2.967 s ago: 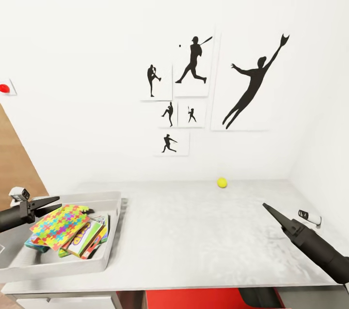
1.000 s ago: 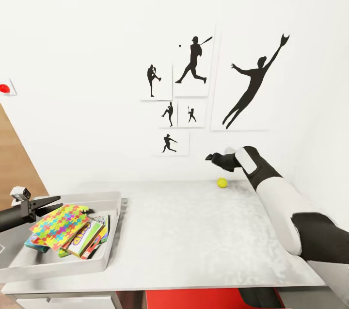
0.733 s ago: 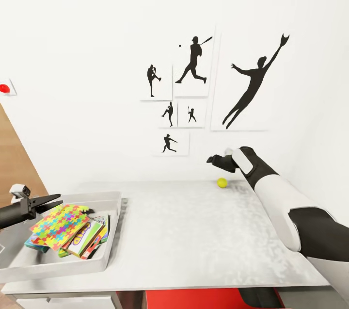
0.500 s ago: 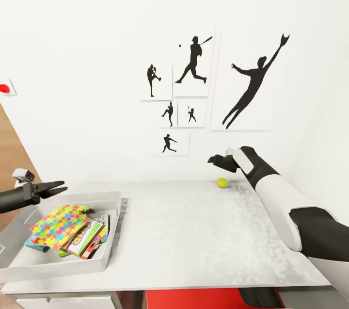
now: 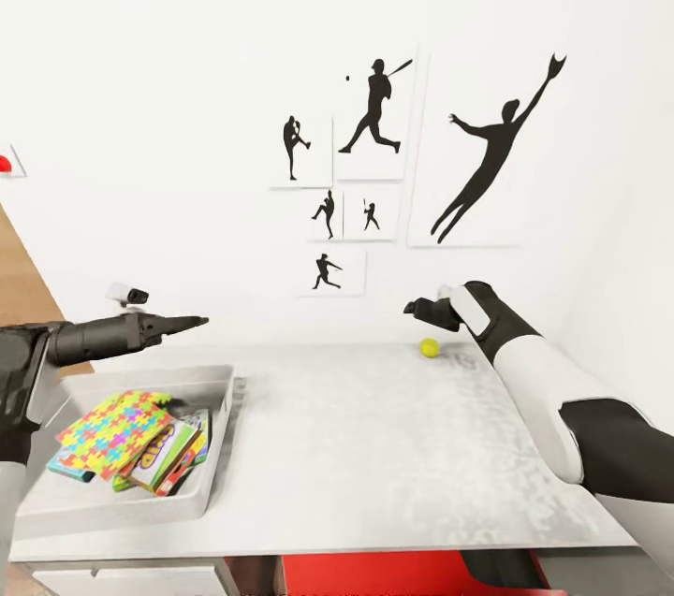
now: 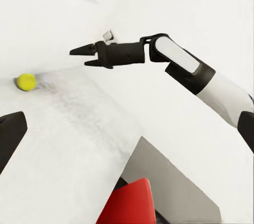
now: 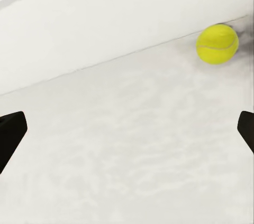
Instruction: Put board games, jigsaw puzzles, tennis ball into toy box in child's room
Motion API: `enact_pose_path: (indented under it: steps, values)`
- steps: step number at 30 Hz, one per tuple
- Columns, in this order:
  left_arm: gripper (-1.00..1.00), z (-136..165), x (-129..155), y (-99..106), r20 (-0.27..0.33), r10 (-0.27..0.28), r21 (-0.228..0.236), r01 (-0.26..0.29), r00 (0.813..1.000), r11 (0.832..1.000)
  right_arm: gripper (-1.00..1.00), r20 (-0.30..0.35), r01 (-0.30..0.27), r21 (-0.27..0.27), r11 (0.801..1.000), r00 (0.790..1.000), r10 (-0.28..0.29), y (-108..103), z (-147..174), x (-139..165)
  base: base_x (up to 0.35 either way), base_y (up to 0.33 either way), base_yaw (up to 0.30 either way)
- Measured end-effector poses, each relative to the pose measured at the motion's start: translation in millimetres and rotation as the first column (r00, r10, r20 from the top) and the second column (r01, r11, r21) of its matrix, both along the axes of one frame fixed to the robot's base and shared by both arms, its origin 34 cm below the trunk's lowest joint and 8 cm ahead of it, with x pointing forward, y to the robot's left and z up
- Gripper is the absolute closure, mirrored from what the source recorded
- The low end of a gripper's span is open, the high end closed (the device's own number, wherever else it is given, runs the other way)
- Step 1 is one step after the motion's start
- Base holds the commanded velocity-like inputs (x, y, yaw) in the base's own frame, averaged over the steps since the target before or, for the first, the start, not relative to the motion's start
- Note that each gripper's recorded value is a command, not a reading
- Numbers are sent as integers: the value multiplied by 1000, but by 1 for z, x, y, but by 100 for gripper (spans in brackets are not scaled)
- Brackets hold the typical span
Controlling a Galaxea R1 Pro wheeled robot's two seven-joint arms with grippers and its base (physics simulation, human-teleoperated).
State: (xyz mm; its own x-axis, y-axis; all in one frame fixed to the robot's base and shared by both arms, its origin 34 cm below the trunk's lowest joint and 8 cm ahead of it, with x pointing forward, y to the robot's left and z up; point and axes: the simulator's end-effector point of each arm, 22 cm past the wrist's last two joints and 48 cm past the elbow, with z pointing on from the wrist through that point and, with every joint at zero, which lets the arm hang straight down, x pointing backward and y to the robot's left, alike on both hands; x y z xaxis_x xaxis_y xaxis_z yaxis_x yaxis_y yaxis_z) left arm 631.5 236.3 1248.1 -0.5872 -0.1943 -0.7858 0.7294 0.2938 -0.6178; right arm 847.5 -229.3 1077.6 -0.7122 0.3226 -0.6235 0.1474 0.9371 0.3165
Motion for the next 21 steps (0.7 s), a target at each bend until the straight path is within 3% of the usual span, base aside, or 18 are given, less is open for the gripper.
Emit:
enact_pose_path:
  steps: [2,8,21]
  values:
    - [-100,-8,2,-37,-12,-60,22,60,998,998,-100,-2,-1,-28,1000,1000,1,-5,-2,1,0,0,0]
    - [-100,-21,11,-79,-30,-88,49,89,996,995,-100,-10,-2,-61,998,1000,2,-12,-9,2,0,0,0]
    - [-100,-36,19,-89,-54,-86,62,89,995,994,-100,-27,20,-78,997,999,-22,-35,-22,4,0,0,0]
